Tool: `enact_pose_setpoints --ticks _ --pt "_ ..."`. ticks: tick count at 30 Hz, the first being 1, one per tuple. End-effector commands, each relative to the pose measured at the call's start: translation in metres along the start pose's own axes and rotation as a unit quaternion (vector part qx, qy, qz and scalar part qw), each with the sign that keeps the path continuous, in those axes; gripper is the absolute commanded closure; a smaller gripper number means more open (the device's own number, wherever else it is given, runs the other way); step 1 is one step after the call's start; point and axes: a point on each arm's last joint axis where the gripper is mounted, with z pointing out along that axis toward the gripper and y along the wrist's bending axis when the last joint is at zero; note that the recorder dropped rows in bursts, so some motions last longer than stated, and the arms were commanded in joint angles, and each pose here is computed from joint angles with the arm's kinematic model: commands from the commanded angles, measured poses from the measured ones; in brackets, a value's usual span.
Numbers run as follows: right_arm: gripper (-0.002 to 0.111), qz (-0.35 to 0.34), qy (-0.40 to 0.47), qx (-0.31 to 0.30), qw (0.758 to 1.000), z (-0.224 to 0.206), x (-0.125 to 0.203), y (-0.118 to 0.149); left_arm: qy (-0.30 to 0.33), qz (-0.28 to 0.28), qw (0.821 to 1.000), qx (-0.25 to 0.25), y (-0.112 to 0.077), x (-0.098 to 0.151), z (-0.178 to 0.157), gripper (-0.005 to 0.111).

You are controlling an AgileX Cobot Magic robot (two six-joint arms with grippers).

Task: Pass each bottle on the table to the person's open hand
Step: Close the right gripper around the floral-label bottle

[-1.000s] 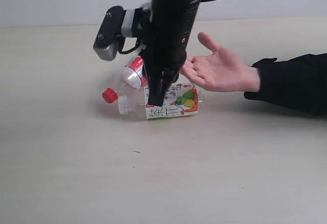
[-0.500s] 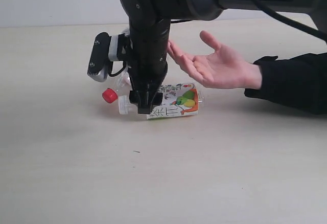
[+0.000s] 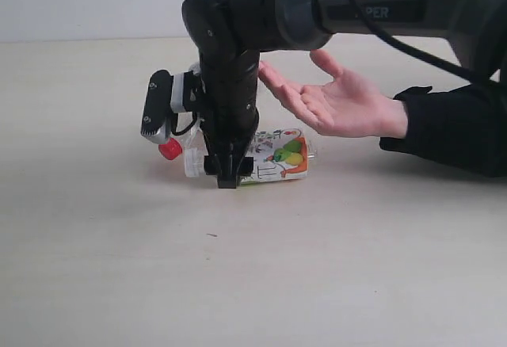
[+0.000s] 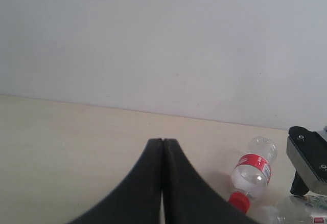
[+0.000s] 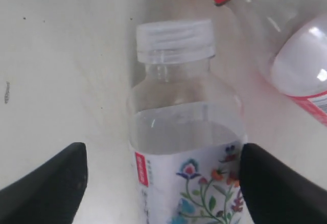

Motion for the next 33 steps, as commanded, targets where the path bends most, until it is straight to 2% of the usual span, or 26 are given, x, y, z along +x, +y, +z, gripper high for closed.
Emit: enact_pose_setpoints --ticks 1,17,22,26,33 --pt "0.032 0.002 0.018 0.024 1.0 0.006 0.002 -0.005 -0.003 0.003 1.0 -0.002 0.0 -0.001 -0.001 0.107" --pt "0.032 0.007 0.035 0.015 0.999 0.025 0.002 -0.004 -0.003 0.003 1.0 -0.002 0.0 -0.001 -0.001 0.107" --pt "0.035 0.007 0.037 0.014 0.999 0.025 0.003 -0.003 -0.003 0.003 1.0 -0.002 0.0 -0.001 -0.001 0.107" --pt "0.05 0.016 0.031 0.002 0.999 0.025 0.002 -0.001 -0.003 0.003 1.0 -0.002 0.0 -0.001 -0.001 0.107" --pt "0.097 0.069 -0.022 -0.057 0.996 0.018 -0.008 0.009 -0.003 0.003 1.0 -0.002 0.0 -0.001 -0.001 0.107"
